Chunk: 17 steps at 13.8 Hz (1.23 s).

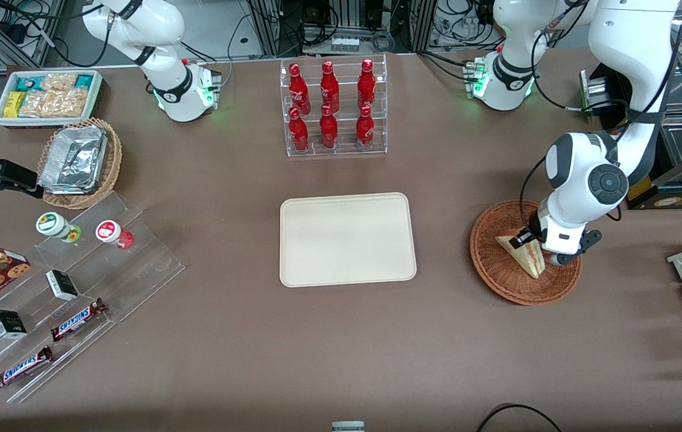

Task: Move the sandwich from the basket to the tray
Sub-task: 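Lift the sandwich and carry it with the left gripper over the tray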

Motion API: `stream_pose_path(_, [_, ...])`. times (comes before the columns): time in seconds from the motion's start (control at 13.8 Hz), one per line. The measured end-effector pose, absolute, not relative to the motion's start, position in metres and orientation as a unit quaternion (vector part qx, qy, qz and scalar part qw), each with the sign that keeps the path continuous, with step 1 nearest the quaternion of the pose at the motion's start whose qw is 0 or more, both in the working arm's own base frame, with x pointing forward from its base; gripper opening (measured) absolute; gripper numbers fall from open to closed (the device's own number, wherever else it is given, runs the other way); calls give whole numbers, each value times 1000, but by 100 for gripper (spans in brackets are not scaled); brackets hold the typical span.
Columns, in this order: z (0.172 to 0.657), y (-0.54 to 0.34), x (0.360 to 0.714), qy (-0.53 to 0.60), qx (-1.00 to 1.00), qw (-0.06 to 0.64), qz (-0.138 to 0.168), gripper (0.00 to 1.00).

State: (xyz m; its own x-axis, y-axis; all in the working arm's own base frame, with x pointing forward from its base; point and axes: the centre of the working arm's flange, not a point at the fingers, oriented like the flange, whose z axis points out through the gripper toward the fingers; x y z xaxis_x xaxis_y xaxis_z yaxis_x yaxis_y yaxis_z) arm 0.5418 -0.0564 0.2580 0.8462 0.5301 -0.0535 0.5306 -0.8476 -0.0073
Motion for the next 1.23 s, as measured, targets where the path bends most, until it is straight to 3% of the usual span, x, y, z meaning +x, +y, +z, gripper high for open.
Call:
stream_pose_path(0.22, [262,-57,542,274,961,1,-33,31])
stream_pose_path(0.58, [328,-99,559,213,974,-11,-72,16])
stream_pose_path(0.8, [359,-137,560,143,986,-12,-90,15])
stream_pose_path(1.23, [376,-264,547,36,996,12,-85,15])
